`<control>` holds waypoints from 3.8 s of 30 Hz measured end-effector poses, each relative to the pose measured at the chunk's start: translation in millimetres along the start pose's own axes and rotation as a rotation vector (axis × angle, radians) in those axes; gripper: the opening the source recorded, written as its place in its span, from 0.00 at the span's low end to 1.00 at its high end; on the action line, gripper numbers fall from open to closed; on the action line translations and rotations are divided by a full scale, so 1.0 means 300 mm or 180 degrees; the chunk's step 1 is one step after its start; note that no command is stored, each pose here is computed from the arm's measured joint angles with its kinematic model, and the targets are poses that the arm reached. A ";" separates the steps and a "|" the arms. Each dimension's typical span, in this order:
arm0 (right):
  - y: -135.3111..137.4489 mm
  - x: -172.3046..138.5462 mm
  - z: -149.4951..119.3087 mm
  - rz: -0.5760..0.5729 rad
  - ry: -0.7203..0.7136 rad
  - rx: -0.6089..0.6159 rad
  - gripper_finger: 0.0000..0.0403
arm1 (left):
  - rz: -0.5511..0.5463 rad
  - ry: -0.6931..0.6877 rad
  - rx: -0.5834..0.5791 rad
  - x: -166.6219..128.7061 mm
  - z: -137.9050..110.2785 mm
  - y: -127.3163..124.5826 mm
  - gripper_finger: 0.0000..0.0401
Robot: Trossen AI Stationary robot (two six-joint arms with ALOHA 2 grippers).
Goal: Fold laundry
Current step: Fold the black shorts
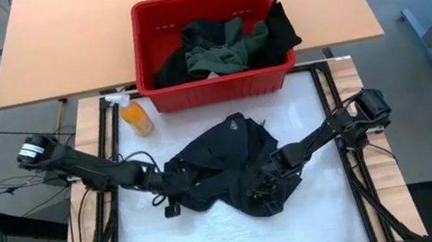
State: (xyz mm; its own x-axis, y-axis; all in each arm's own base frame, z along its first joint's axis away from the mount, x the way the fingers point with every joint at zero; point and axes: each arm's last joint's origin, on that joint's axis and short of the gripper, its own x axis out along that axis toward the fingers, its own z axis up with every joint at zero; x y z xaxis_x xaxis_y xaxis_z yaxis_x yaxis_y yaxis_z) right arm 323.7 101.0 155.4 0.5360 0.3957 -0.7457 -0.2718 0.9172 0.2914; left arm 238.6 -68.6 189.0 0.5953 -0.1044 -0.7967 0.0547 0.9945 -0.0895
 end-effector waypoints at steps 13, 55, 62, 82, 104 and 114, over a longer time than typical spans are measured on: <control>0.014 0.003 0.004 0.0027 -0.0050 -0.0037 0.05 | -0.0059 -0.1256 0.0048 0.021 0.153 0.037 0.51; 0.044 0.010 -0.017 0.0073 0.0102 -0.0237 0.06 | -0.2733 -0.1221 -0.0081 0.310 0.225 0.132 0.27; 0.047 0.009 -0.028 0.0203 0.0229 -0.0019 0.11 | -0.3385 -0.0876 0.0034 0.297 0.227 0.022 0.02; 0.111 -0.034 -0.016 0.0014 0.0834 -0.0137 0.32 | -0.1927 0.0564 0.0074 0.204 0.055 -0.163 0.00; 0.142 -0.015 0.061 -0.0561 -0.0209 -0.0795 0.30 | -0.1092 0.0641 -0.0201 0.065 -0.014 -0.342 0.24; 0.151 -0.036 0.073 -0.0605 0.0091 -0.0698 0.30 | -0.0984 0.0972 -0.0268 0.012 0.067 -0.307 0.44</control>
State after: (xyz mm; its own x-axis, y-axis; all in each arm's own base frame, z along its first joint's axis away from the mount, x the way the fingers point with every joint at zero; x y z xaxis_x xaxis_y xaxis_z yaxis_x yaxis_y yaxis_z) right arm 323.2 139.4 189.7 0.5720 0.2134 -0.7920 -0.3366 0.9416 0.0106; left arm 251.9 -160.5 206.2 0.2963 -0.4075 -0.8638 0.1199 0.9131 -0.3896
